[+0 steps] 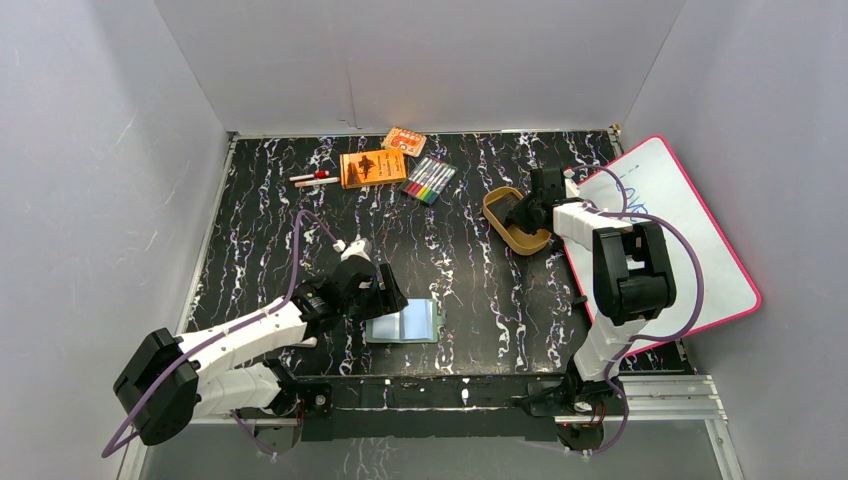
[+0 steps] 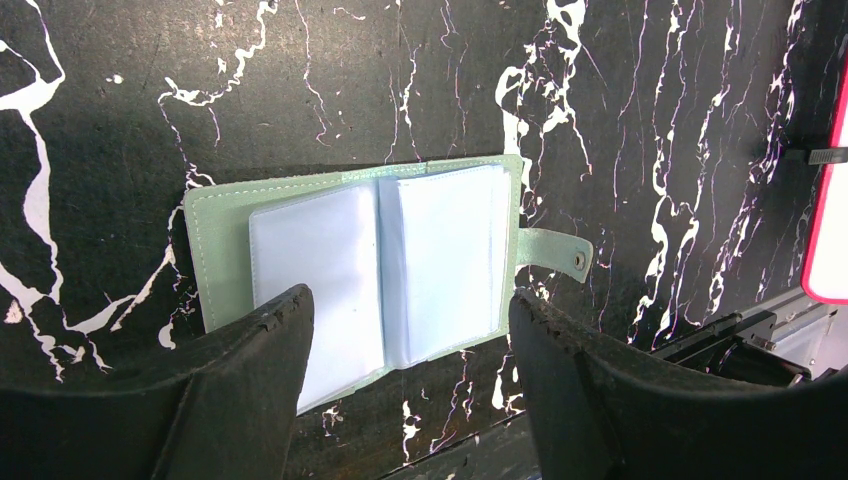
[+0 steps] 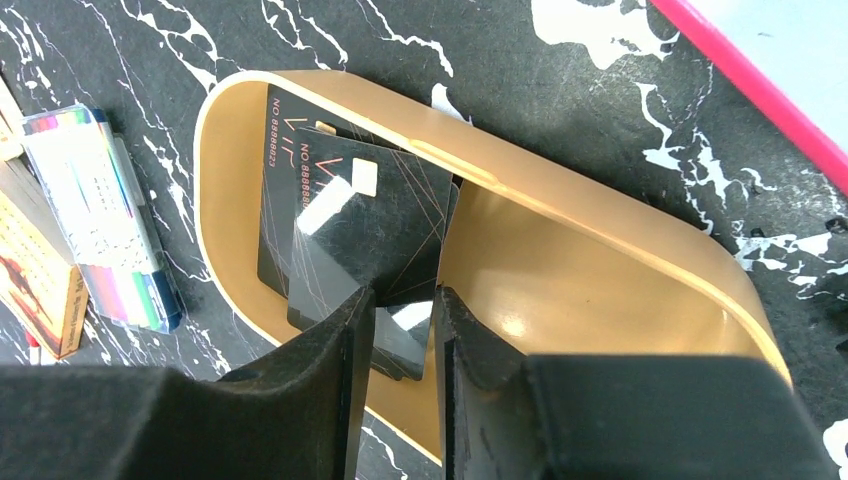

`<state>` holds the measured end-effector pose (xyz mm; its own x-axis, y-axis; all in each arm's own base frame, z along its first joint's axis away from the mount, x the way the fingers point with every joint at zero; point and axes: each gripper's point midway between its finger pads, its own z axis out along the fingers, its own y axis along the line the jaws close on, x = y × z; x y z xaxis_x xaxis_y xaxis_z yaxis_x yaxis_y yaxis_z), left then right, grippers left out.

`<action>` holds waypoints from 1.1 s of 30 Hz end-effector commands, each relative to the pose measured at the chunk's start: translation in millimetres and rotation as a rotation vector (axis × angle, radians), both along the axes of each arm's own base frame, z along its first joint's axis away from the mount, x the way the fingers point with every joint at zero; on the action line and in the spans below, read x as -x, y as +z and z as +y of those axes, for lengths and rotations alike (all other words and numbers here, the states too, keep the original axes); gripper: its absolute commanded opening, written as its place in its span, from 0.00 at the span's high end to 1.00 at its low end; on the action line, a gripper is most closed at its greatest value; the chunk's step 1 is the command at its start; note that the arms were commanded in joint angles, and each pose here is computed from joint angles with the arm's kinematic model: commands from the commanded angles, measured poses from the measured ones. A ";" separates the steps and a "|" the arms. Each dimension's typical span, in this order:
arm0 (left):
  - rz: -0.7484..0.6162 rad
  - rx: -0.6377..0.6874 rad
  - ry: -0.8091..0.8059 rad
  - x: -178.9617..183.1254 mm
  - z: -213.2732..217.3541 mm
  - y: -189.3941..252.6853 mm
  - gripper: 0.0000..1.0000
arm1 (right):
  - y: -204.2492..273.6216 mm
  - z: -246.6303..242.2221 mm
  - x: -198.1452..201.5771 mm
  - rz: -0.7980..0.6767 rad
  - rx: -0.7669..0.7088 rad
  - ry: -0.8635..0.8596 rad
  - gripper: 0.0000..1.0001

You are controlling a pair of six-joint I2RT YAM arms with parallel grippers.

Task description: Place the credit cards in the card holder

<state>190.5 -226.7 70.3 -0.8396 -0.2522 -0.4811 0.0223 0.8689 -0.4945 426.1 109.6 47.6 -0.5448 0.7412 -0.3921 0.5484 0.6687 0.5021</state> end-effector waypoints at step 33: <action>-0.019 0.009 -0.008 -4.6 -4.8 10.9 0.32 | 42.8 0.0 -11.6 -0.131 -0.026 -0.001 1.00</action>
